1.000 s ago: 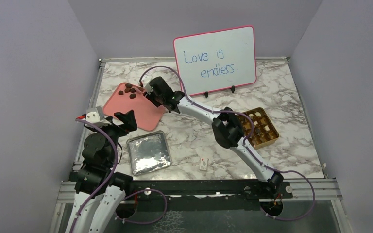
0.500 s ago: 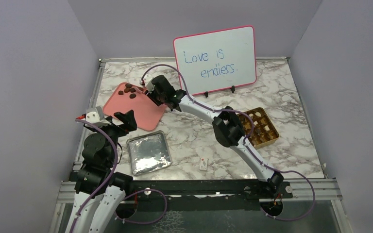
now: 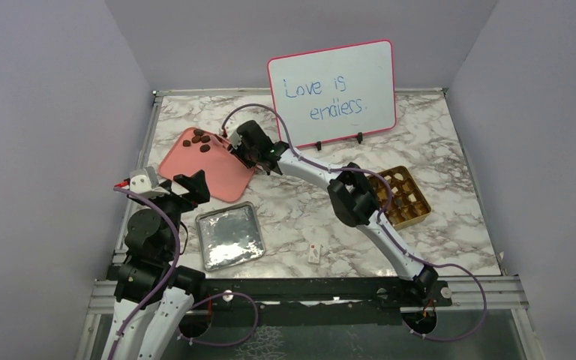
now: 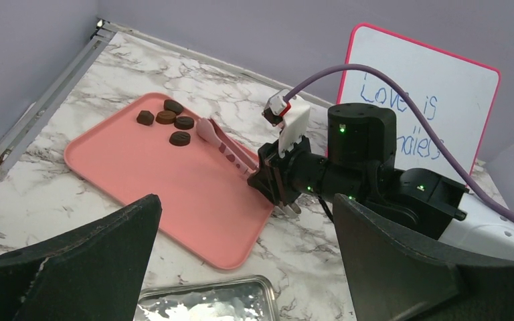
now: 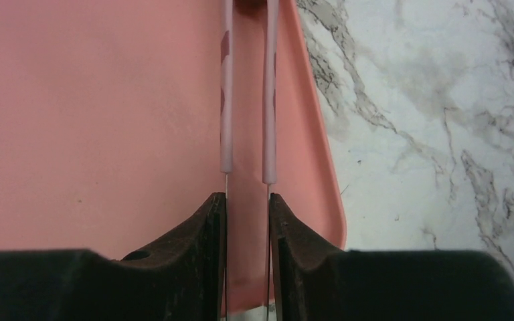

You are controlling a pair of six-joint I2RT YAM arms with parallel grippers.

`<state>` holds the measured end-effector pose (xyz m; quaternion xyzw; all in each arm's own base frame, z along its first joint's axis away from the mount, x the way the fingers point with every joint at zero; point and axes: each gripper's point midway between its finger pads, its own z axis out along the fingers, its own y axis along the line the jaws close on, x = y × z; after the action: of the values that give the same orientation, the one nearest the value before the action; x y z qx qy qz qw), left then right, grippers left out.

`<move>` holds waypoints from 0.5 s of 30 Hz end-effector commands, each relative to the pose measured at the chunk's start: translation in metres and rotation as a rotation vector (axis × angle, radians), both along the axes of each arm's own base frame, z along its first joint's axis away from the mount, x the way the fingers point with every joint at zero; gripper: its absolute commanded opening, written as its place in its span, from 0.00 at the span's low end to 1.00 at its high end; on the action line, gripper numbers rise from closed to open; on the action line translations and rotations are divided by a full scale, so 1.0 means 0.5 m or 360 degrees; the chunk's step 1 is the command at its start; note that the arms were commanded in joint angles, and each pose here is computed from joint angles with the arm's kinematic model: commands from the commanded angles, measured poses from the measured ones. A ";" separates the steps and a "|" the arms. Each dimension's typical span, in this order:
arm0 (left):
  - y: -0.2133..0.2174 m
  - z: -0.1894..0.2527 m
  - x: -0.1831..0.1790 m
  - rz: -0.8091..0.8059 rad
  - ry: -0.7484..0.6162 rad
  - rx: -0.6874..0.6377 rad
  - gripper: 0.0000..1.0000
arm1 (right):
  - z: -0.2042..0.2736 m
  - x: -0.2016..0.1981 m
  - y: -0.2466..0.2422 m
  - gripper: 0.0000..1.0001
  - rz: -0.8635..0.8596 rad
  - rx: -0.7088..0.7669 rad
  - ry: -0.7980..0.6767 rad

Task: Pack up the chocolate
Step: Pick up the fake chocolate from the plate.

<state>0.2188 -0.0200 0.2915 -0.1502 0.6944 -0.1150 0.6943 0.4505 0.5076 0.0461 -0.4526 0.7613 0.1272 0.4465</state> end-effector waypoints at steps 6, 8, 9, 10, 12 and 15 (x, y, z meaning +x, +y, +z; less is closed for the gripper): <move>0.012 0.035 -0.012 0.0040 -0.0076 -0.0029 0.99 | 0.077 -0.047 0.006 0.29 0.0022 0.0152 0.0099; 0.013 0.035 -0.012 0.0043 -0.0076 -0.0028 0.99 | 0.089 -0.053 -0.003 0.28 0.0013 0.0155 0.0102; 0.013 0.035 -0.012 0.0046 -0.0074 -0.0025 0.99 | 0.094 -0.056 -0.006 0.28 0.0013 0.0162 0.0103; 0.014 0.034 -0.011 0.0047 -0.0070 -0.0021 0.99 | 0.101 -0.062 -0.009 0.28 0.0019 0.0172 0.0107; 0.014 0.033 -0.011 0.0049 -0.0066 -0.0019 0.99 | 0.113 -0.073 -0.013 0.28 0.0037 0.0196 0.0116; 0.018 0.036 -0.014 0.0063 -0.0079 -0.0023 0.99 | 0.123 -0.083 -0.021 0.27 0.0039 0.0202 0.0121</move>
<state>0.2181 -0.0175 0.2926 -0.1549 0.6921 -0.1112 0.6962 0.4156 0.4875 0.0563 -0.4374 0.7846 0.1613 0.4088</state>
